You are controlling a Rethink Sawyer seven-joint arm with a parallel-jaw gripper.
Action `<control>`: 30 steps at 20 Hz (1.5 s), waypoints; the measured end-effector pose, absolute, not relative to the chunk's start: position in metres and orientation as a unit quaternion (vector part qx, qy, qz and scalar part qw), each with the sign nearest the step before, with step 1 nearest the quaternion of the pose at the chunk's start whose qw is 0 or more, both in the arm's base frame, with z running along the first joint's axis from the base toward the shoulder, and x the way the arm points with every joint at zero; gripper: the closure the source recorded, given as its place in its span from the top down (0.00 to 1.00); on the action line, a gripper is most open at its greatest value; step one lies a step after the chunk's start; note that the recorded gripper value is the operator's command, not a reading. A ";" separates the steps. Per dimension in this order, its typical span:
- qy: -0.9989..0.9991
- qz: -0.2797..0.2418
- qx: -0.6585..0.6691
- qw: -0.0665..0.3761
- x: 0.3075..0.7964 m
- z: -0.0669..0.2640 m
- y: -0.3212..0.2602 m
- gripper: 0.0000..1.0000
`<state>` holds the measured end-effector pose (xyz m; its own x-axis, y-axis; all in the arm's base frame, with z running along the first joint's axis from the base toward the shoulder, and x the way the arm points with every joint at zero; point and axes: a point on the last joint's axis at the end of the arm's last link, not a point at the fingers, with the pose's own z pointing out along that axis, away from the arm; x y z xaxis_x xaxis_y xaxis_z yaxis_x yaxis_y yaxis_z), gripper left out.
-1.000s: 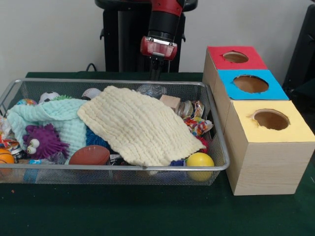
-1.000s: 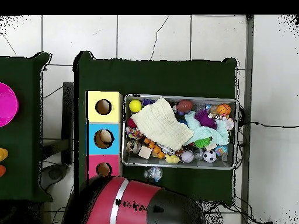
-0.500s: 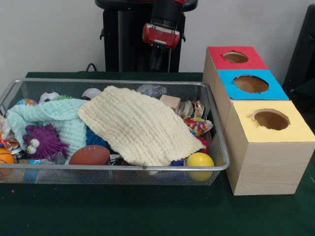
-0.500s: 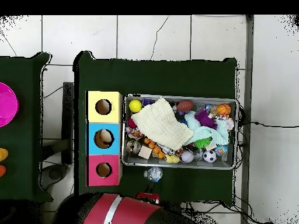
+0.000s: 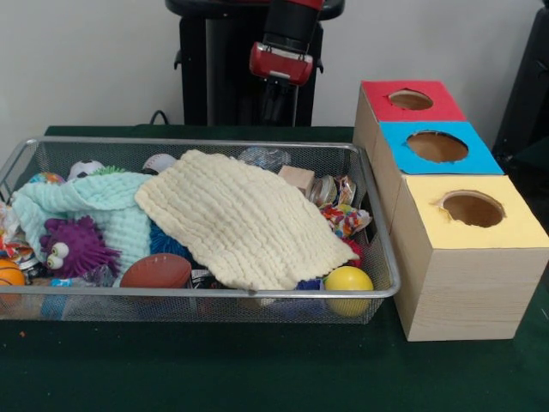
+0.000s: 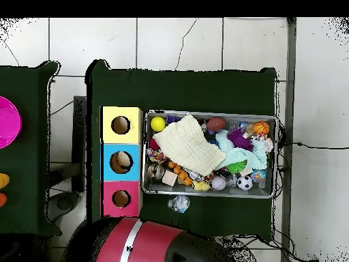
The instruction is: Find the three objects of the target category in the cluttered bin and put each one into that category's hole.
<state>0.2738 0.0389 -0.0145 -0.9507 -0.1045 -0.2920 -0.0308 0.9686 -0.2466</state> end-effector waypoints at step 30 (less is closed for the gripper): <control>0.982 -0.115 -0.041 0.142 0.256 -0.062 0.030 0.00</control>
